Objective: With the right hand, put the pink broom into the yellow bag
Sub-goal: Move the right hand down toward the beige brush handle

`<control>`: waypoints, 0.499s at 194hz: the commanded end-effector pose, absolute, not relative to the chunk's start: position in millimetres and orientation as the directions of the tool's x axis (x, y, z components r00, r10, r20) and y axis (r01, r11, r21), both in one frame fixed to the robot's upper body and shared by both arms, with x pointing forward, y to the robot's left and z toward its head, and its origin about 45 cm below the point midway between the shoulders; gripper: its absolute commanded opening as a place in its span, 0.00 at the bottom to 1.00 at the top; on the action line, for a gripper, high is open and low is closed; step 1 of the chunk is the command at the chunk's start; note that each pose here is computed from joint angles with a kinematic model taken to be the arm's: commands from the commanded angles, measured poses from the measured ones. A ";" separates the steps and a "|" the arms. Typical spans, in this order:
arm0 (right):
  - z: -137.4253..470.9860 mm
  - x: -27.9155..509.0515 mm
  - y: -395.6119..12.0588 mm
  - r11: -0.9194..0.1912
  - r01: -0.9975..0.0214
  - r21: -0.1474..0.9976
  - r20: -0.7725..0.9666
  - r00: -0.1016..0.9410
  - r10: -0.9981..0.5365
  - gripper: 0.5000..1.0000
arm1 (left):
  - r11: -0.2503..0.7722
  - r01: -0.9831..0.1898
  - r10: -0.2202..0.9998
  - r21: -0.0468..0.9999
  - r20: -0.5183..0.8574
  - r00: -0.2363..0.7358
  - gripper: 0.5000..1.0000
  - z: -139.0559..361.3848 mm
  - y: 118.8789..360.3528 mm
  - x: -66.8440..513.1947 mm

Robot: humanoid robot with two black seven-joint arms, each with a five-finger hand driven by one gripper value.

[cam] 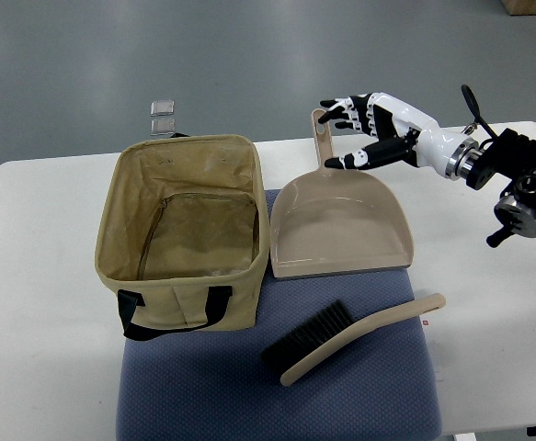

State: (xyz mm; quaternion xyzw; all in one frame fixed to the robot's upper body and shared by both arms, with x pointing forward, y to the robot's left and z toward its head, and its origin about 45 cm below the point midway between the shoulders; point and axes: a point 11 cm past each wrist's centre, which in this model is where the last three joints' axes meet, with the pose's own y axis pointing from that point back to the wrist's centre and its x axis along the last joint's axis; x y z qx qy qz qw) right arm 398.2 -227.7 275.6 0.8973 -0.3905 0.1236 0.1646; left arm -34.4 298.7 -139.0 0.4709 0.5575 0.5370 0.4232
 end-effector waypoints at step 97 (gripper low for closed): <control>236.1 291.5 -269.2 -0.614 -0.528 0.586 0.500 0.832 -0.238 0.85 | 0.010 0.057 0.981 0.998 0.001 -0.193 1.00 -138.9 288.6 -26.4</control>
